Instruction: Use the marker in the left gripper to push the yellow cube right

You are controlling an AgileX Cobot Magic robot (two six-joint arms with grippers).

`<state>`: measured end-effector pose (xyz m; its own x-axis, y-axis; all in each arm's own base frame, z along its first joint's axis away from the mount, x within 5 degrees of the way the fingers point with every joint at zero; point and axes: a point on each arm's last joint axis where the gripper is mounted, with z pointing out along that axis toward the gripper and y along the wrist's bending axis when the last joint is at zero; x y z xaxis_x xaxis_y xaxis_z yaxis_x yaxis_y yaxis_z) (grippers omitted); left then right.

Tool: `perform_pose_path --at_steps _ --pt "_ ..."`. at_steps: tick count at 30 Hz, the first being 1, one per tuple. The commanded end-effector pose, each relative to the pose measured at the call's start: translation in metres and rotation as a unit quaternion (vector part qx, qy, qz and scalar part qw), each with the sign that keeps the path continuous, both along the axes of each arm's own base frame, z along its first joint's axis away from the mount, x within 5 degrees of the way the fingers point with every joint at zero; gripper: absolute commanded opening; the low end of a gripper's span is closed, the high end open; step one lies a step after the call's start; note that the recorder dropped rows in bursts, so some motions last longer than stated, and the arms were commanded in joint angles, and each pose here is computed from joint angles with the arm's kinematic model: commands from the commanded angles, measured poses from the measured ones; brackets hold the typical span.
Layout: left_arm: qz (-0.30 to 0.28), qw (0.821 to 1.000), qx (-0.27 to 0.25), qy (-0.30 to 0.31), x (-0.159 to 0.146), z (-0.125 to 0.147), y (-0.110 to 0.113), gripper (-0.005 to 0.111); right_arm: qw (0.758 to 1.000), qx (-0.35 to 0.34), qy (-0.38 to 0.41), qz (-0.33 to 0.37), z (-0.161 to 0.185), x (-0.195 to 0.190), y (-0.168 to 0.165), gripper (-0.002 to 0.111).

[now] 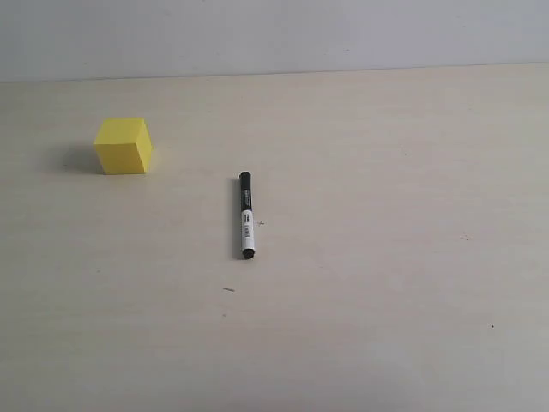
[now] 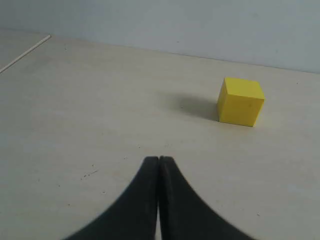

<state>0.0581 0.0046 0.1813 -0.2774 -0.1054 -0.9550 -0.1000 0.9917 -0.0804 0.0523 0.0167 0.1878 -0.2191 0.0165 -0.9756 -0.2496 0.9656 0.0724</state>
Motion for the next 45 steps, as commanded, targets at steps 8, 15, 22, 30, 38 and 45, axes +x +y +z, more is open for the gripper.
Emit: perform_pose_path --at_steps 8,15,22,30,38,45 --pt "0.003 1.0 -0.002 -0.004 0.0 0.001 0.0 0.003 1.0 -0.002 -0.001 -0.003 -0.001 0.0 0.0 0.0" --pt "0.003 1.0 -0.002 -0.004 0.0 0.001 0.0 0.003 1.0 -0.002 -0.001 -0.003 -0.001 0.0 0.0 0.0" --pt "0.003 1.0 -0.002 -0.004 0.0 0.001 0.0 0.003 1.0 -0.002 -0.001 -0.003 -0.001 0.0 0.0 0.0" --pt "0.003 1.0 -0.002 -0.004 0.0 0.001 0.0 0.003 1.0 -0.002 -0.001 -0.003 -0.001 0.0 0.0 0.0" --pt "0.003 0.999 -0.01 -0.046 0.002 0.008 0.0 0.003 1.0 -0.002 -0.001 -0.003 -0.001 0.0 0.0 0.0" --pt "0.017 0.853 -0.37 -0.366 -0.005 0.063 0.008 0.003 1.0 -0.003 0.0 -0.003 -0.002 0.0 0.0 0.0"
